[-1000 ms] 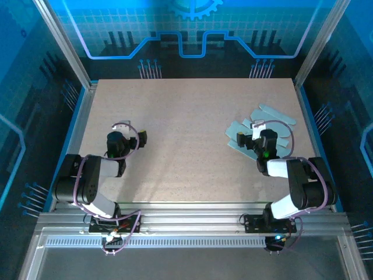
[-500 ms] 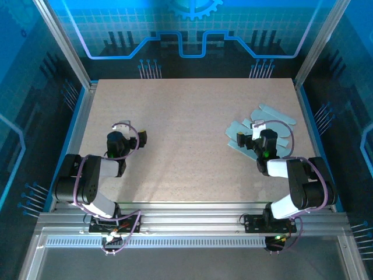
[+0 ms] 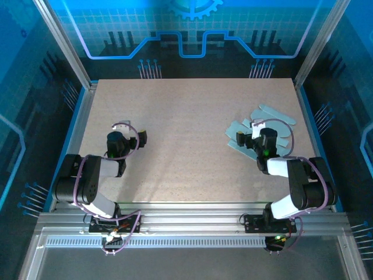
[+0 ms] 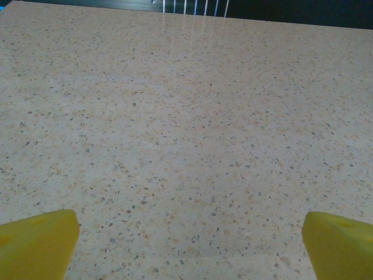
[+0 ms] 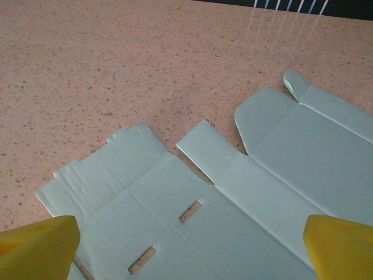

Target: Fold the paper box

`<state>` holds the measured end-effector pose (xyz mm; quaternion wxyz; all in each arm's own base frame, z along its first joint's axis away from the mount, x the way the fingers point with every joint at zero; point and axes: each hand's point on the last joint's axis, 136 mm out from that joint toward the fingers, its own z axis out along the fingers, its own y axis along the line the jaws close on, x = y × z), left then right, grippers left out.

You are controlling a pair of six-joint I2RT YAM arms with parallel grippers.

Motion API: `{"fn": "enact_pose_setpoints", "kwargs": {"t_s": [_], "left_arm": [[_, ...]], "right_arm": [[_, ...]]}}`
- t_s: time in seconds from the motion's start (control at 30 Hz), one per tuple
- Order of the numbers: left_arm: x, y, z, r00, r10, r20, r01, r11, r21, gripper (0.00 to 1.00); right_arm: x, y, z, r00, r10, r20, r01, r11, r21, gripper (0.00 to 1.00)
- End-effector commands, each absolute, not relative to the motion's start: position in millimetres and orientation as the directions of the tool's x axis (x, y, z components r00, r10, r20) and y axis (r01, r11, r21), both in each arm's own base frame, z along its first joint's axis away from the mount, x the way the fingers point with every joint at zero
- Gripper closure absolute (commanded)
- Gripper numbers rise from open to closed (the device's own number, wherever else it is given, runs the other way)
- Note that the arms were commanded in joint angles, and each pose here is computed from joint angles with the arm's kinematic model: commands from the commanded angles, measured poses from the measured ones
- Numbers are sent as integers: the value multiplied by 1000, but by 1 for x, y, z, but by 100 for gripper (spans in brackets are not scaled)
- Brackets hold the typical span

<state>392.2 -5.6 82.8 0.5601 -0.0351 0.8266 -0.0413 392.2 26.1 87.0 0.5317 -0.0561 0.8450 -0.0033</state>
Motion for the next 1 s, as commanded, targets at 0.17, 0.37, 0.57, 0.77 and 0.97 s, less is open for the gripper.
{"fn": "enact_pose_setpoints", "kwargs": {"t_s": [0.17, 0.37, 0.57, 0.77, 0.97], "left_arm": [[399, -5, 94, -331, -77, -940, -7, 997, -80, 1], [399, -6, 95, -330, -78, -941, -3, 997, -82, 1], [400, -7, 106, -334, -48, -941, -21, 999, -43, 1], [403, -62, 157, -385, 89, -919, 69, 995, 68, 1], [425, -177, 169, -489, 35, -872, 320, 937, -142, 1]], "right_arm": [[385, 25, 128, -401, -84, -912, -89, 995, -52, 0], [368, 21, 158, -408, 15, -913, -49, 998, 38, 0], [338, 1, 160, -482, 293, -826, 109, 955, 275, 0], [310, -22, 154, -505, 497, -706, 232, 866, 443, 0], [300, -41, 142, -539, 628, -562, 321, 770, 552, 0]]}}
